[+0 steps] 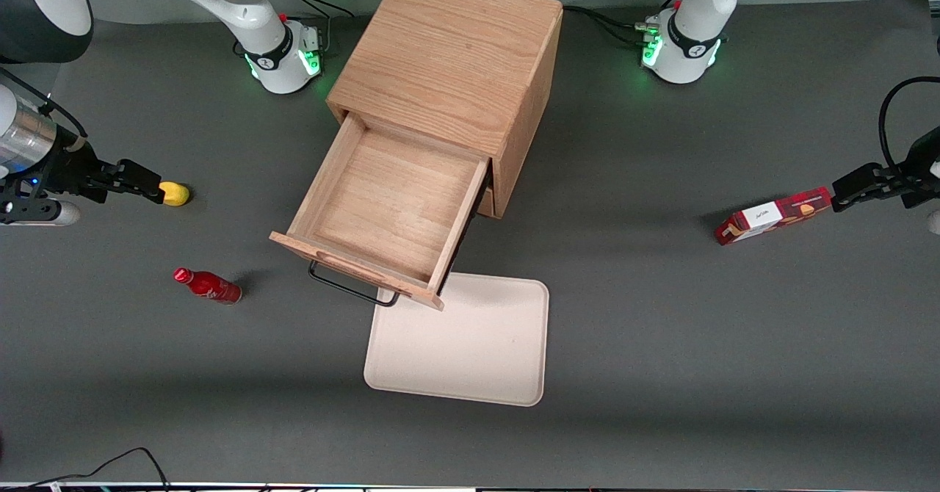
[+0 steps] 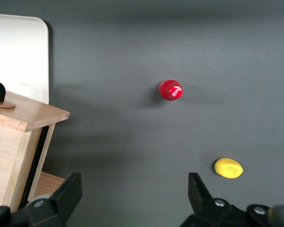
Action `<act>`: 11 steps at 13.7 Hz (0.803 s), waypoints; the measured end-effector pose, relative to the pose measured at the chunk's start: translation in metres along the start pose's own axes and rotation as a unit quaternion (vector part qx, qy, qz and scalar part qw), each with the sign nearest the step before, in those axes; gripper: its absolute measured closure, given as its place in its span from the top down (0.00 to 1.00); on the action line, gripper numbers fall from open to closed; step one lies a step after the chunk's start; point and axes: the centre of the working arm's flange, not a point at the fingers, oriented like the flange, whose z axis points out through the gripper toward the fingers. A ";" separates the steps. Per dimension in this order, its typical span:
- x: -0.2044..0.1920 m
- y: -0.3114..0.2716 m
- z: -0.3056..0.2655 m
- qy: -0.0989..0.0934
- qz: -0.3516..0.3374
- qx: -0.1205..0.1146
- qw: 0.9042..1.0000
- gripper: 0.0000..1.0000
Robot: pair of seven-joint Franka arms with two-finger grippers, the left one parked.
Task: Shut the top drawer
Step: 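Lift the right gripper from its rest pose toward the cabinet, then move the right gripper to the open drawer's front panel beside the black handle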
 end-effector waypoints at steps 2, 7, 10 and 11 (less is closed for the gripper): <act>0.002 0.000 0.003 0.000 -0.017 0.000 1.000 1.00; 0.022 -0.002 0.026 -0.010 -0.026 0.001 1.000 1.00; 0.058 -0.016 0.027 0.003 -0.039 0.005 0.999 1.00; 0.070 -0.029 0.025 0.005 -0.049 0.006 0.999 1.00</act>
